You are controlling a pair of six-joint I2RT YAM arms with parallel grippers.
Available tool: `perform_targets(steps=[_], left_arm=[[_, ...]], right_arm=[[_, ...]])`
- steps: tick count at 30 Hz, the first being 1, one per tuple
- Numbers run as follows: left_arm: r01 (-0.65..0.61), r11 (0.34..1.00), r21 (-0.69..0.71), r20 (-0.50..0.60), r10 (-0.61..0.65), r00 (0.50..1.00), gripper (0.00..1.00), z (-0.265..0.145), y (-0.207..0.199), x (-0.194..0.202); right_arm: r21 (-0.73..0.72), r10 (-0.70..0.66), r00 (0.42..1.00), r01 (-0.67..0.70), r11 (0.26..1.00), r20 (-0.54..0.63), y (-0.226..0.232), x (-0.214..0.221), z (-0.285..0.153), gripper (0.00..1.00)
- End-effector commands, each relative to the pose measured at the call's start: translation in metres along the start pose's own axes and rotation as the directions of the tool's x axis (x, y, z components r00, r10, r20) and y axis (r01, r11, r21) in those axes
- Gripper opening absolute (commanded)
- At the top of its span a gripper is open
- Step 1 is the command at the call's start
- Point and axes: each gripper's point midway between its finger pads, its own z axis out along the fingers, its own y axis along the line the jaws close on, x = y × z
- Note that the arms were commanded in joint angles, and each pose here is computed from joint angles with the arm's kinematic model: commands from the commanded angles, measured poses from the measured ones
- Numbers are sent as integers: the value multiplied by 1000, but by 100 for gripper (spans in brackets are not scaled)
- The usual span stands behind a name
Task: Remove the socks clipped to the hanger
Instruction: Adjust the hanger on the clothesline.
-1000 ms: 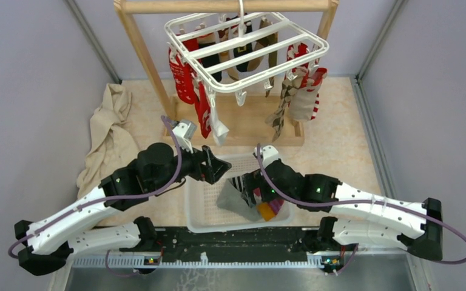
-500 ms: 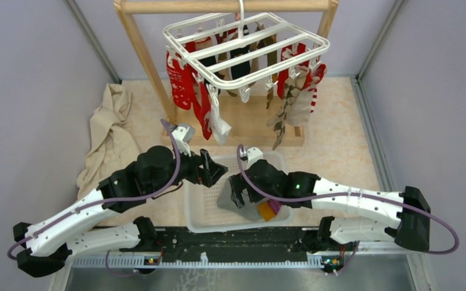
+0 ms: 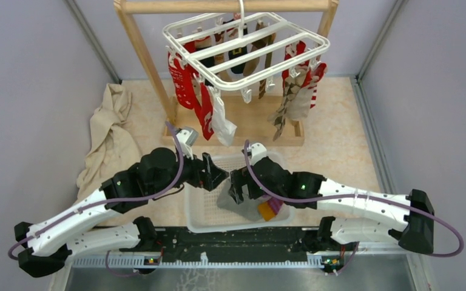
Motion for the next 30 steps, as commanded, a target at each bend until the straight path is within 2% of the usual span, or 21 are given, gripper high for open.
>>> perform_targets(steps=[1,30], left_arm=[[12,999,34,-5,-12,1000,99,8,-8,3],[43,998,42,-23,-42,999,99,25,-9,15]], right_arm=[[-28,29,997,-27,999,72,6,-15,-9,98],[-16,47,995,-46,999,85,-8,-8,-26,98]])
